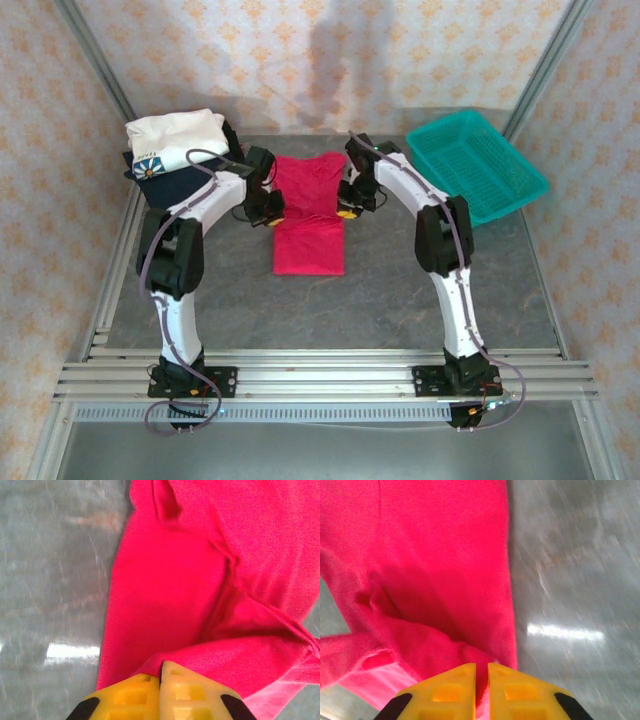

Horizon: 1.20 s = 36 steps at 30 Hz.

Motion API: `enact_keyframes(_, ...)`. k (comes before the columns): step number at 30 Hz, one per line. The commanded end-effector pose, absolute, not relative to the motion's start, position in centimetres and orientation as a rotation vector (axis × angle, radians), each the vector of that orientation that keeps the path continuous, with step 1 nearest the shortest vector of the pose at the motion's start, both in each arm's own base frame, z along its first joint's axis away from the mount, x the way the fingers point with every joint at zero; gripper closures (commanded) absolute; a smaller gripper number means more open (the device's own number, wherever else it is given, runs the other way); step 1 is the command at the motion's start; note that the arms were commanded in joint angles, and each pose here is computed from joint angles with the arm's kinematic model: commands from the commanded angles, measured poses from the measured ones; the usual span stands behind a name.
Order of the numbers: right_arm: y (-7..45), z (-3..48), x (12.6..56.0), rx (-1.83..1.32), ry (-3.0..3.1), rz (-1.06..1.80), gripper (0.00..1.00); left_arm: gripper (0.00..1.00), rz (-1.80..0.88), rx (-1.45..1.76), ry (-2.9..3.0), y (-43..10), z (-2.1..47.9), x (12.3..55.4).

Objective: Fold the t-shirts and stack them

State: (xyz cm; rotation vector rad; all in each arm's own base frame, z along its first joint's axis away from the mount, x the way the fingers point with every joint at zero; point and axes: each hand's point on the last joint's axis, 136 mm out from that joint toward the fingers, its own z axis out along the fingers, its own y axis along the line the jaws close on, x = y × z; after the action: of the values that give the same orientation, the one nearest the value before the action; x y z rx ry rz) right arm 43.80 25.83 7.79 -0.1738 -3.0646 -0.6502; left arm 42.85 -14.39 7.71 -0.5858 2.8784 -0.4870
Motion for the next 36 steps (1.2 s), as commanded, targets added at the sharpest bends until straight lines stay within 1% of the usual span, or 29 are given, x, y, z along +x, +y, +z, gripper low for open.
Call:
enact_keyframes(1,26.1,9.1,47.7,-0.239,-3.066,-0.764,0.61,0.6,-0.578,-0.642,2.789,-14.1,10.6,46.1)
enact_keyframes(2,25.9,10.3,48.9,-0.271,-3.086,-0.8,0.56,0.54,-0.607,-0.651,2.76,-14.4,11.6,46.9)
enact_keyframes(4,25.7,14.5,50.9,-0.293,-3.14,-0.946,0.49,0.47,-0.643,-0.652,2.683,-14.6,15.1,48.5)
enact_keyframes(6,24.4,17.7,51.2,-0.309,-3.196,-0.985,0.46,0.43,-0.63,-0.663,2.618,-14.0,18.1,49.2)
enact_keyframes(8,23.5,19.0,49.7,-0.275,-3.21,-0.958,0.45,0.41,-0.579,-0.692,2.569,-12.6,20.4,48.7)
enact_keyframes(9,23.1,20.0,48.2,-0.24,-3.21,-0.949,0.44,0.4,-0.545,-0.709,2.549,-11.8,21.2,48.1)
enact_keyframes(11,22.5,19.8,45.3,-0.203,-3.201,-0.906,0.44,0.39,-0.515,-0.716,2.511,-10.9,22.5,46.2)
enact_keyframes(12,22.4,19.9,43.6,-0.188,-3.203,-0.927,0.44,0.39,-0.526,-0.712,2.507,-10.8,22.5,45.0)
enact_keyframes(14,23.3,20.2,40.7,-0.16,-3.192,-1.059,0.46,0.39,-0.547,-0.695,2.534,-11.0,21.7,42.0)
enact_keyframes(15,23.4,19.8,39.1,-0.17,-3.178,-1.099,0.49,0.39,-0.549,-0.668,2.56,-11.4,21.2,40.4)
enact_keyframes(16,23.5,19.2,37.8,-0.193,-3.165,-1.122,0.57,0.41,-0.546,-0.637,2.599,-11.8,20.0,38.7)
enact_keyframes(17,23.6,18.3,36.8,-0.213,-3.144,-1.134,0.66,0.45,-0.56,-0.608,2.631,-12.5,19.1,37.5)
enact_keyframes(19,24.0,16.5,35.3,-0.263,-3.107,-1.153,0.86,0.58,-0.579,-0.53,2.713,-14.3,16.7,35.0)
enact_keyframes(21,25.0,15.2,34.7,-0.286,-3.074,-1.201,0.95,0.75,-0.549,-0.492,2.79,-15.3,13.9,33.4)
enact_keyframes(22,25.7,14.5,34.5,-0.287,-3.054,-1.214,0.97,0.82,-0.554,-0.49,2.822,-15.8,12.5,32.8)
enact_keyframes(23,26.4,14.2,34.5,-0.274,-3.047,-1.224,0.97,0.87,-0.555,-0.499,2.848,-16.1,11.3,32.5)
enact_keyframes(25,27.3,12.9,34.7,-0.266,-3.043,-1.191,0.99,0.94,-0.516,-0.53,2.902,-15.9,8.9,32.1)
enact_keyframes(30,28.5,9.8,36.0,-0.351,-3.003,-1.164,1.0,0.96,-0.461,-0.56,2.95,-16.1,6.0,33.2)
enact_keyframes(36,29.5,7.3,36.6,-0.386,-2.971,-1.136,1.0,0.97,-0.42,-0.62,2.904,-16.8,4.5,37.4)
